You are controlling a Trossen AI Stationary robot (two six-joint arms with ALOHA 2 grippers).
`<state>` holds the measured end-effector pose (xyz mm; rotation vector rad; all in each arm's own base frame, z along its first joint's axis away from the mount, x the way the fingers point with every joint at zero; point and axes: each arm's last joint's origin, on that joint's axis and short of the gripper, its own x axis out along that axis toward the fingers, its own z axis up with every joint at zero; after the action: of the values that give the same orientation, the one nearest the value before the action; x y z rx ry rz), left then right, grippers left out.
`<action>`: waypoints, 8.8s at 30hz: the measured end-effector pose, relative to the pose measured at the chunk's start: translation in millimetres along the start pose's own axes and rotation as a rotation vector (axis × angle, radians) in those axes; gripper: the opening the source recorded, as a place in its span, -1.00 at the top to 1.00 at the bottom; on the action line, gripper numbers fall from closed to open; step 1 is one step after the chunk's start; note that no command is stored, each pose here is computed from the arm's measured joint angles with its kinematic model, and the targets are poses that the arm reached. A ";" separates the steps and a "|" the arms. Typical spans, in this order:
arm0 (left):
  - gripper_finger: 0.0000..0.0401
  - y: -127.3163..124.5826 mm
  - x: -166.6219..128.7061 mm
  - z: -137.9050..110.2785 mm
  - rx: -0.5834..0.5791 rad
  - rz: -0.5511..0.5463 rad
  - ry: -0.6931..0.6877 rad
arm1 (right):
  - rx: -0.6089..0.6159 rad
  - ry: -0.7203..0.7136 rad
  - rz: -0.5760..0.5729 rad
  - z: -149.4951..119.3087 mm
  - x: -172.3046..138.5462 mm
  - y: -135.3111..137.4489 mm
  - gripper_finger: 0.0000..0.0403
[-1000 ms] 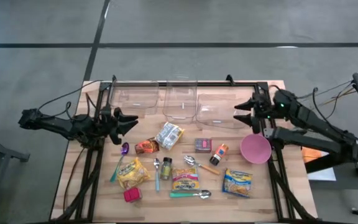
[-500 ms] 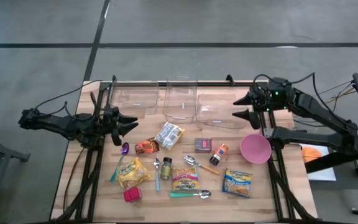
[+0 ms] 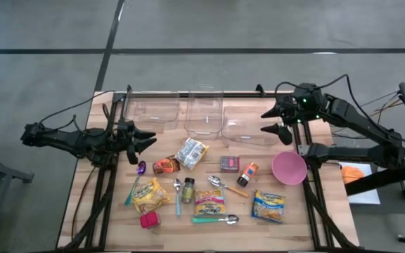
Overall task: Pick & Place Food Item
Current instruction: Put the right black seasoning bottle into the left transparent bin
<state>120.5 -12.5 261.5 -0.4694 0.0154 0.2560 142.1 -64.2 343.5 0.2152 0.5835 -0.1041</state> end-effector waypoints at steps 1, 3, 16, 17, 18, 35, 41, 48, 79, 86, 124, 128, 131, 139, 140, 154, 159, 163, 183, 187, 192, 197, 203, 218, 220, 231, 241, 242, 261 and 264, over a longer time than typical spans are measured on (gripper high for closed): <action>0.19 0.1 0.0 -0.2 0.001 0.001 0.002 | -0.006 0.004 0.000 -0.3 0.4 -0.1 -0.35; 0.19 0.5 0.0 -0.7 0.004 0.007 0.006 | -0.020 0.009 0.004 -0.4 1.0 -0.2 -0.35; 0.19 2.2 0.5 -1.0 0.004 0.024 0.007 | -0.187 0.048 0.079 -4.3 3.0 7.7 -0.35; 0.19 2.3 0.5 -0.9 0.004 0.025 0.006 | -0.209 0.048 0.088 -4.4 3.4 9.3 -0.35; 0.19 2.4 0.5 -1.0 0.004 0.026 0.006 | -0.231 0.049 0.098 -4.4 3.9 11.1 -0.35; 0.19 2.6 0.6 -1.2 0.006 0.028 0.009 | -0.391 0.076 0.199 -6.2 12.3 33.7 -0.35; 0.19 2.6 0.6 -1.2 0.002 0.028 0.009 | -0.445 0.105 0.201 -7.3 18.9 42.8 -0.35; 0.19 2.6 0.6 -1.3 0.002 0.028 0.009 | -0.504 0.155 0.204 -2.1 25.1 54.6 -0.35; 0.19 5.1 0.4 -5.8 -0.020 0.053 0.051 | -0.624 0.543 0.316 6.6 60.8 86.2 -0.35; 0.19 5.1 0.4 -5.7 -0.020 0.052 0.050 | -0.654 0.589 0.311 -5.4 65.9 89.7 -0.35; 0.19 6.2 0.9 -8.5 -0.015 0.054 0.061 | -0.792 0.787 0.339 -52.5 111.6 107.3 -0.35; 0.19 6.2 0.9 -8.6 -0.014 0.054 0.061 | -0.798 0.813 0.344 -55.5 117.4 109.1 -0.35; 0.19 6.2 0.9 -8.6 -0.015 0.052 0.061 | -0.795 0.838 0.343 -59.2 121.4 108.5 -0.35; 0.19 5.7 0.9 -8.8 0.010 0.035 0.071 | -0.823 0.885 0.351 -78.1 130.0 103.4 -0.35; 0.19 5.7 0.9 -8.8 0.016 0.035 0.071 | -0.837 0.868 0.346 -78.7 131.3 103.3 -0.35; 0.19 5.6 0.9 -9.0 0.040 0.031 0.074 | -0.991 0.789 0.337 -85.7 159.7 108.3 -0.35; 0.19 5.7 0.9 -9.3 0.041 0.030 0.078 | -1.020 0.851 0.295 -94.9 175.3 106.9 -0.35; 0.19 5.9 0.9 -9.6 0.043 0.032 0.081 | -1.048 0.873 0.273 -100.9 186.9 107.0 -0.35; 0.19 6.9 0.7 -11.1 0.048 0.040 0.097 | -0.984 0.897 0.264 -117.8 208.0 106.1 -0.27; 0.19 6.9 0.7 -11.1 0.048 0.040 0.097 | -0.972 0.900 0.259 -120.4 209.4 105.6 -0.05; 0.19 6.9 0.7 -11.2 0.048 0.040 0.097 | -0.956 0.901 0.251 -120.7 209.8 105.6 0.21; 0.19 6.9 0.7 -11.2 0.049 0.041 0.097 | -0.931 0.895 0.240 -119.5 208.6 105.8 0.27; 0.19 6.9 0.7 -11.2 0.051 0.040 0.097 | -0.839 0.871 0.232 -115.5 203.9 107.2 0.29; 0.19 -0.3 2.1 0.8 -0.020 -0.013 -0.004 | -0.344 0.613 0.151 -73.6 154.9 114.2 0.30; 0.19 -5.3 4.8 7.3 -0.020 -0.009 0.005 | -0.249 0.536 0.134 -65.0 149.1 115.2 0.30; 0.19 -53.6 50.4 52.6 0.328 0.106 0.391 | 0.002 0.414 0.078 -20.6 160.2 116.6 0.30; 0.17 -62.1 106.1 56.7 0.326 0.114 0.559 | -0.090 0.433 0.093 12.2 176.4 126.7 0.30; 0.14 -62.4 110.2 53.8 0.319 0.094 0.584 | -0.098 0.433 0.094 12.9 177.2 127.0 0.30; -0.87 -70.3 133.3 41.1 0.454 -0.095 0.611 | -0.023 0.170 0.069 55.9 184.7 104.0 0.30; -0.88 -71.4 137.1 41.1 0.446 -0.100 0.589 | 0.003 0.182 0.057 58.1 190.1 101.2 0.30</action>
<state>269.1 -22.4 319.9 -0.0867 0.6112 0.0045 347.0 13.9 302.3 0.2456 0.7579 -0.0299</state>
